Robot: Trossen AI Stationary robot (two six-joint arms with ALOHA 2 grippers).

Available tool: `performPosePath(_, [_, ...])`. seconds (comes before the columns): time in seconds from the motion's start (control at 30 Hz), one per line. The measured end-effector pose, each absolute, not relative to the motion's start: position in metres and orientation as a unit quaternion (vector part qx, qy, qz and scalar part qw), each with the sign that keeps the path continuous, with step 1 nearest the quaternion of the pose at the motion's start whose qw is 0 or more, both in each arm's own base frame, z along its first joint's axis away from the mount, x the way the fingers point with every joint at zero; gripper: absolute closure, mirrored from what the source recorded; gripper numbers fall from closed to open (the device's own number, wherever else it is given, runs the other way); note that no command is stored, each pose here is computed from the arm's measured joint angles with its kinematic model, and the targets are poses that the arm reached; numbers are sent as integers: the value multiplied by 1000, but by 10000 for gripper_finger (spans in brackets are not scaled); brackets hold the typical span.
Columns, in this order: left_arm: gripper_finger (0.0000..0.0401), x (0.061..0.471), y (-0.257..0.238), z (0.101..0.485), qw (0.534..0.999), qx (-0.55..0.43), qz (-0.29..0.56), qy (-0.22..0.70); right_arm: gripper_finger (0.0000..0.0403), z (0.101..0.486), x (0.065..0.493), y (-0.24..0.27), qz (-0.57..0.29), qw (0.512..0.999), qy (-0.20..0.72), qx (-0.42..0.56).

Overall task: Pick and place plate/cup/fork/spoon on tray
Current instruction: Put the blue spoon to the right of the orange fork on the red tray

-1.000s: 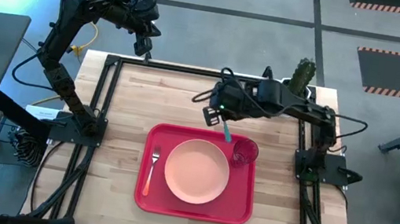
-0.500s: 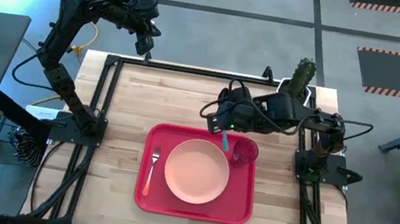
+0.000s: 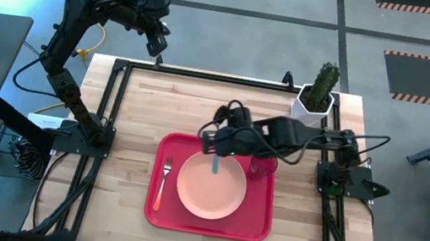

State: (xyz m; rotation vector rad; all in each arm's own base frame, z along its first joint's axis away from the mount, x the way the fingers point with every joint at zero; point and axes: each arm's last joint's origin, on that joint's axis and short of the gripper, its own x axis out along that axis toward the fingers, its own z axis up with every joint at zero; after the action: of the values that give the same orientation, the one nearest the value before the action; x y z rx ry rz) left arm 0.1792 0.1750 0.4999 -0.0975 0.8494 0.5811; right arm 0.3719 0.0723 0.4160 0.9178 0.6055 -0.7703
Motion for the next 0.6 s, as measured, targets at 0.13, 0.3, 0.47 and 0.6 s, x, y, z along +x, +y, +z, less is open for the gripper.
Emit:
performPosePath(0.13, [401,178,176,500,854,-43,315,413,403,406,391,79,-330,797,274,424])
performPosePath(0.3, [401,174,179,500,821,-40,383,422,403,396,408,87,-313,803,263,434])
performPosePath(0.47, [401,172,181,500,797,-44,432,421,403,383,421,100,-300,807,264,435])
performPosePath(0.6, [401,171,181,501,788,-40,448,421,403,373,427,110,-292,808,273,432])
